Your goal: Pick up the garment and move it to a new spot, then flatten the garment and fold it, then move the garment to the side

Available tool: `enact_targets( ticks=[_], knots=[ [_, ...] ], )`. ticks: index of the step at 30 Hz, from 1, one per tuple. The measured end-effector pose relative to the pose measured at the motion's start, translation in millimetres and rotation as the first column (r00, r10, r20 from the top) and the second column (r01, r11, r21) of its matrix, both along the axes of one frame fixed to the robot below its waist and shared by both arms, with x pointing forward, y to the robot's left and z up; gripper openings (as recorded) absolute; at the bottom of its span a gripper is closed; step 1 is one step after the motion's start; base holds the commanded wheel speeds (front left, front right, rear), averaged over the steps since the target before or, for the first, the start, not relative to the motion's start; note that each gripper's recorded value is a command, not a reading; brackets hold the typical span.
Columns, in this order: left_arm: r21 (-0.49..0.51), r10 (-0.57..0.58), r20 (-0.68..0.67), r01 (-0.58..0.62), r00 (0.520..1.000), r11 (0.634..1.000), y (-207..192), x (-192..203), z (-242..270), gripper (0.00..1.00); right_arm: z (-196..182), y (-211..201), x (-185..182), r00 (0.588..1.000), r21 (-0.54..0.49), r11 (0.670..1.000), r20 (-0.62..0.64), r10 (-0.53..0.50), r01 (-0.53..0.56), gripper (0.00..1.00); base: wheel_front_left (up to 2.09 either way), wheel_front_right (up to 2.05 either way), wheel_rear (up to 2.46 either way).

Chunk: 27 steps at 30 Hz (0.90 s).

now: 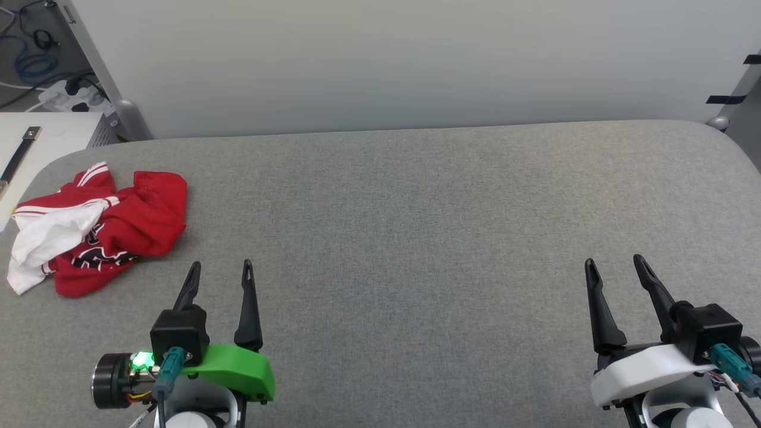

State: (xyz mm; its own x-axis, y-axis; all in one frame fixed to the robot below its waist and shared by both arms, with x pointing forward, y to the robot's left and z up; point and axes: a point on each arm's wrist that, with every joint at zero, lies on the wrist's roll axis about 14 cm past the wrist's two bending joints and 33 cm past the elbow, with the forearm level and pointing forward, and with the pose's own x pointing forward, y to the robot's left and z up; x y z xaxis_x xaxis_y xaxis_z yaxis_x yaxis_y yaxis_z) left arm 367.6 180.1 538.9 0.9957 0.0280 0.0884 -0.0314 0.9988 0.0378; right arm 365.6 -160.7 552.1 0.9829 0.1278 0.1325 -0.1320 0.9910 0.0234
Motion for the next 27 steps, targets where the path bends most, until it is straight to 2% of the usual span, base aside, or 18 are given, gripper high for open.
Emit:
enact_targets(
  ticks=[27],
  knots=[
    [-0.008, 0.02, 0.061, -0.02, 0.998, 1.0, 3, -4, 9, 1.0, 10, 7, -6, 0.998, 0.039, 0.999, 0.064, 0.022, -0.025, 1.0, 0.0, 0.0, 0.0]
  ],
)
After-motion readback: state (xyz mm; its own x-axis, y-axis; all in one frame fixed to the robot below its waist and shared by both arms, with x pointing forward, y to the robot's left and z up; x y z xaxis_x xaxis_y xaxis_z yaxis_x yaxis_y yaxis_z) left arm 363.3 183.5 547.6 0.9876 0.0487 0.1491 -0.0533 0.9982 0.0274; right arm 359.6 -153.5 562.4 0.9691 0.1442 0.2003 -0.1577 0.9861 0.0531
